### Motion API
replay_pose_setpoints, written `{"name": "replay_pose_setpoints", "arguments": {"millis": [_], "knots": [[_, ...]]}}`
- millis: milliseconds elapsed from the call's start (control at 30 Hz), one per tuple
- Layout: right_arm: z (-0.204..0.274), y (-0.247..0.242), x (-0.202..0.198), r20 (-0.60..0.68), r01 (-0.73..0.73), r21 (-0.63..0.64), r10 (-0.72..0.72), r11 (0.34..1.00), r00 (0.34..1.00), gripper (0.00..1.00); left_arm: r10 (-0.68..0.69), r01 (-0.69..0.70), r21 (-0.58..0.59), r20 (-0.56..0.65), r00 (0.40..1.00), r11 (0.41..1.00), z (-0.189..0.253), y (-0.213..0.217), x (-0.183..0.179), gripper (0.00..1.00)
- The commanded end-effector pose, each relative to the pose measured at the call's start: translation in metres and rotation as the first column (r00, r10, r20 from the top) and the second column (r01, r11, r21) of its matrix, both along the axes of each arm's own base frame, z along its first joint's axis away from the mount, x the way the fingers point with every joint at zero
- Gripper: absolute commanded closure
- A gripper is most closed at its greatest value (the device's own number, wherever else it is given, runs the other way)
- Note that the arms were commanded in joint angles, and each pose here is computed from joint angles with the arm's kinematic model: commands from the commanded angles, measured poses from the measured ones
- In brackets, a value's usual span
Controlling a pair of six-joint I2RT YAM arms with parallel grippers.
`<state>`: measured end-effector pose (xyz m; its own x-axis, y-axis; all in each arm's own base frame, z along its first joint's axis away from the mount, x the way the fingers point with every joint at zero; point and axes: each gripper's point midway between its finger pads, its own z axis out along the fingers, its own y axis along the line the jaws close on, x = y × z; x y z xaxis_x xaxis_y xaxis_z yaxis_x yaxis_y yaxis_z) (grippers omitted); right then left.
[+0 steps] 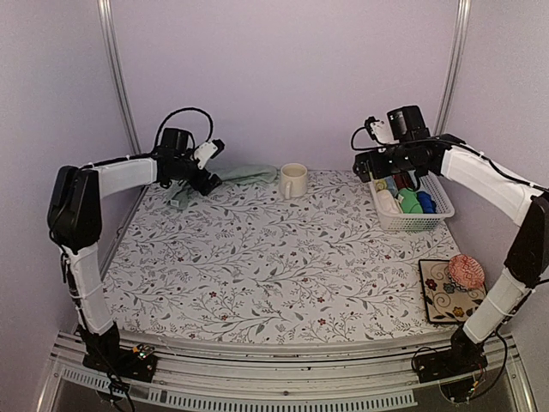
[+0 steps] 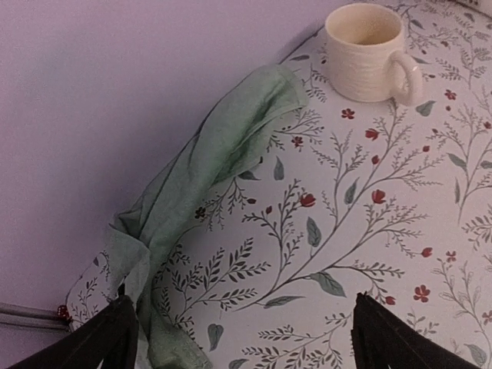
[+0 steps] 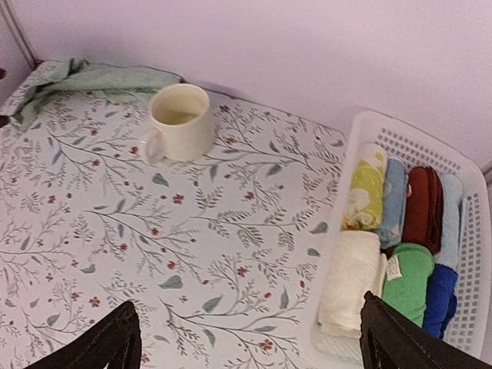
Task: Roll the towels
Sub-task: Adjust the towel in the bin, then move the towel to the corner of the board.
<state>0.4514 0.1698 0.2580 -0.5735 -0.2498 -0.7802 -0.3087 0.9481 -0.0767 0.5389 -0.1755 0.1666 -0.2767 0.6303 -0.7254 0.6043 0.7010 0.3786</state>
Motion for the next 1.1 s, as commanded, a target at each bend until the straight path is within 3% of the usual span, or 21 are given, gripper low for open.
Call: {"name": "replay_pose_setpoints", "arguments": {"millis": [0,100,200,367,600,867,967,1067], "knots": [[0.010,0.045,-0.024,0.095,-0.142,0.122,0.130,0.982,0.987,0.01,0.162,-0.160,0.021,-0.119,0.980,0.987,-0.038,0.058,0.046,0.03],[0.014,0.062,-0.044,0.128,-0.225,0.266,0.197,0.937,0.972,0.01,0.211,-0.209,0.029,-0.141,0.967,0.977,-0.052,0.081,0.066,0.03],[0.010,0.069,-0.059,0.164,-0.265,0.309,0.223,0.913,0.961,0.01,0.247,-0.239,0.067,-0.150,0.957,0.969,-0.072,0.099,0.076,0.03],[-0.014,0.088,-0.071,0.155,-0.285,0.267,0.251,0.920,0.955,0.01,0.267,-0.252,0.110,-0.154,0.951,0.961,-0.095,0.114,0.089,0.04],[-0.047,0.127,-0.082,0.121,-0.334,0.187,0.316,0.924,0.941,0.01,0.229,-0.216,0.101,-0.143,0.963,0.971,-0.101,0.111,0.097,0.22],[-0.058,0.143,-0.093,0.121,-0.356,0.130,0.342,0.925,0.932,0.01,0.250,-0.239,0.107,-0.106,0.962,0.965,-0.101,0.113,0.112,0.70],[-0.065,0.149,-0.097,0.120,-0.364,0.101,0.352,0.926,0.928,0.00,0.248,-0.237,0.109,-0.097,0.964,0.965,-0.099,0.112,0.115,1.00],[-0.070,0.154,-0.098,0.130,-0.380,0.050,0.371,0.924,0.920,0.00,0.212,-0.205,0.082,-0.093,0.973,0.975,-0.082,0.104,0.112,1.00]]}}
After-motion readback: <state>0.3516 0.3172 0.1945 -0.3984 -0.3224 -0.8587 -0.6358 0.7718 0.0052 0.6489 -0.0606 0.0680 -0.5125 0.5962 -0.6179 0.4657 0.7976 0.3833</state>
